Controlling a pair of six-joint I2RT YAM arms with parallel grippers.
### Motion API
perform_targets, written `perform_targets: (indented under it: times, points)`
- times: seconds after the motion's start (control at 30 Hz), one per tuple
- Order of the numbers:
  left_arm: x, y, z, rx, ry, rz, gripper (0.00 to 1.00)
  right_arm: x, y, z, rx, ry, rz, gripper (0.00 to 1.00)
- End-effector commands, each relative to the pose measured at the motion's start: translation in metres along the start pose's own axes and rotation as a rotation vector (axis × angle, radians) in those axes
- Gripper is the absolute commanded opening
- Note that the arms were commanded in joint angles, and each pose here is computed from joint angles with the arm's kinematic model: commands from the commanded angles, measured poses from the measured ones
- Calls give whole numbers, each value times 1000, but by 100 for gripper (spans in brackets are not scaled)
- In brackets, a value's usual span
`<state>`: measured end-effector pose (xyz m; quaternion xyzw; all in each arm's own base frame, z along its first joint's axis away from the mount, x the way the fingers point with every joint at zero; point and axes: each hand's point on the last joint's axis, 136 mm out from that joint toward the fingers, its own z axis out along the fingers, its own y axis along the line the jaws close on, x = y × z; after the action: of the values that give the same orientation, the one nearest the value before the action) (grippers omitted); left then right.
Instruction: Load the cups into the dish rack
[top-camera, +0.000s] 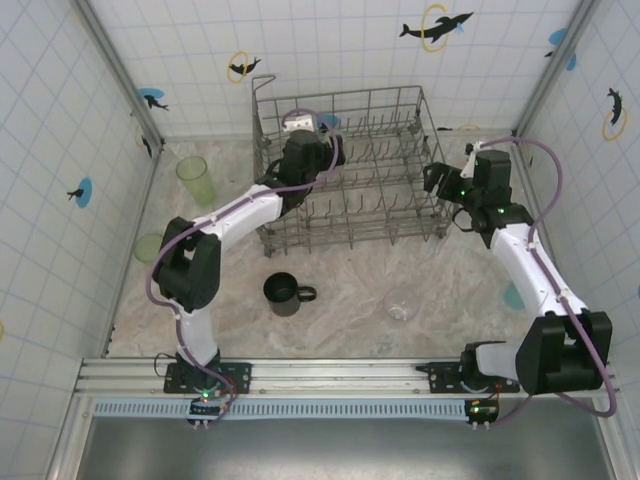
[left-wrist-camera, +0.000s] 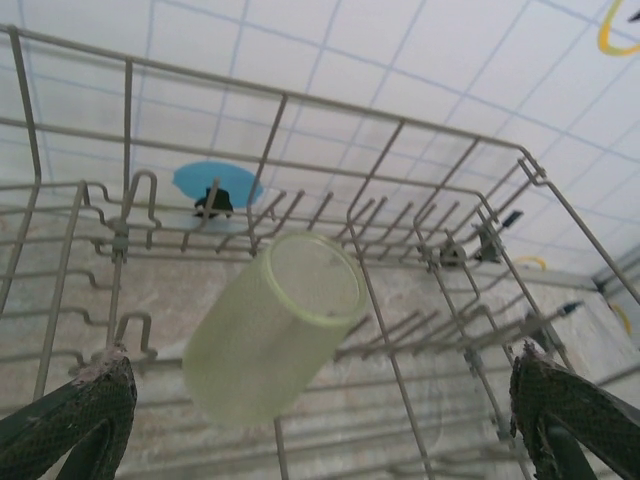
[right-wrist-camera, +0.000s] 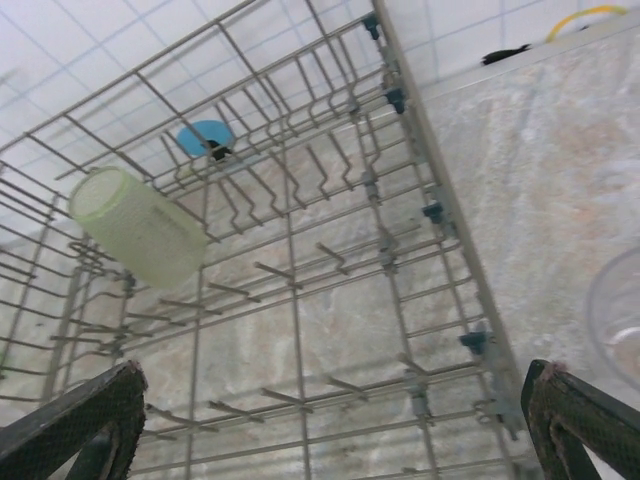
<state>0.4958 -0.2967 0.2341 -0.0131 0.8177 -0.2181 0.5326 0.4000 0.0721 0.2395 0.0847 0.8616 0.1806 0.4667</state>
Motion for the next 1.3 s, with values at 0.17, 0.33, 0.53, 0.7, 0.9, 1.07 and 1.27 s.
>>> perform_targets:
  times: [0.17,0.33,0.53,0.7,0.9,1.07,1.27]
  points:
    - [-12,-16,-59,126,44,-17,97,-20,-33,-44,273,-48,-28,100]
    - [-9,-16,-85,153,73,-8,98,-12,-63,-64,450,-30,23,100]
    - [-12,-19,-120,227,53,-29,98,6,-98,-78,570,-53,191,100]
    - [-1,-17,-133,250,84,-46,98,20,-135,-94,749,-37,281,100]
    - [9,-27,-139,297,162,-48,97,39,-164,-105,848,-34,348,100]
    - [16,-24,-140,293,184,-84,98,56,-192,-127,1052,-11,400,100]
    - [21,-26,-136,296,216,-109,98,78,-206,-124,1100,67,423,100]
